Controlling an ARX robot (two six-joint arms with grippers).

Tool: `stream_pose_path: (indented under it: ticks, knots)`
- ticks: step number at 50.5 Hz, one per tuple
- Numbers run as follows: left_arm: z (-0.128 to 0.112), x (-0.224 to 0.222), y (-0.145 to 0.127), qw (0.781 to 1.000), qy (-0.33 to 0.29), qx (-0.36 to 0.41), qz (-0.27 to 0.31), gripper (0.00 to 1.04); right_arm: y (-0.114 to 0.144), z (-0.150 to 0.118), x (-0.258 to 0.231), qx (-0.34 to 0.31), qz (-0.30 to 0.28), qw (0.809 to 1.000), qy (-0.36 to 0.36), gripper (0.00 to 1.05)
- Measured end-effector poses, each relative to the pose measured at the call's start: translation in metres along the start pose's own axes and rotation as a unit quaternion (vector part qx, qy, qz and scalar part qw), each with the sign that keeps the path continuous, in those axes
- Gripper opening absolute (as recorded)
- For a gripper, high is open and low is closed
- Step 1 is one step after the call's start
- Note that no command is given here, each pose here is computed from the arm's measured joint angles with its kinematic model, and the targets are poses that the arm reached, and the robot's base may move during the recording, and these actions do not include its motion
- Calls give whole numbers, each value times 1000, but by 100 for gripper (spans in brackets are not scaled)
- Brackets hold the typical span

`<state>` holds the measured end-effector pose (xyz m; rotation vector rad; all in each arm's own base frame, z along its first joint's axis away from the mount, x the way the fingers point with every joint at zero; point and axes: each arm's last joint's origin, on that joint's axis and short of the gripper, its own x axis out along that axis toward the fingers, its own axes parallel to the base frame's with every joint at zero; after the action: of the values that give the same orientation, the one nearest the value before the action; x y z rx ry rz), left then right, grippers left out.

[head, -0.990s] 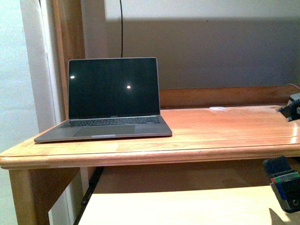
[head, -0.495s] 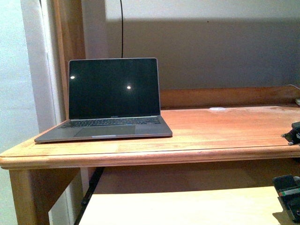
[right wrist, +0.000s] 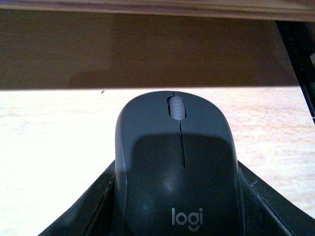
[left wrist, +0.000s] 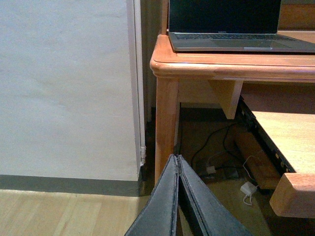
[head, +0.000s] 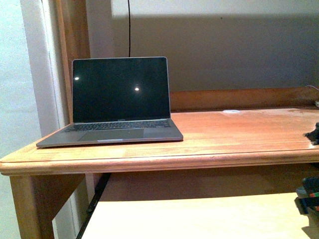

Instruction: Place mouse

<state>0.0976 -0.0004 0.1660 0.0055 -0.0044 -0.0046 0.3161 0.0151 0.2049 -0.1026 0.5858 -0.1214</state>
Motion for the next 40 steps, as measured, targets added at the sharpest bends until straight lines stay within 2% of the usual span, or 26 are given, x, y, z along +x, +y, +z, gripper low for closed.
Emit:
stream_pose_path:
  ticks: [9,16,26,29,36,40]
  knots:
    - [0,0,0,1000,1,0,0,3,-4,25,-45,9,31,999,-38,55]
    - [0,0,0,1000,1,0,0,4,6,62,-60,23,29,996,-85,55]
    - [0,0,0,1000,1,0,0,32,41,114,-47,35,17,994,-107,55]
    - [0,0,0,1000,1,0,0,46,62,132,-27,35,4,995,-92,55]
    - [0,0,0,1000,1,-1,0,76,95,150,19,29,-36,997,-66,55]
    - [0,0,0,1000,1,-1,0,86,106,155,35,25,-50,996,-62,55]
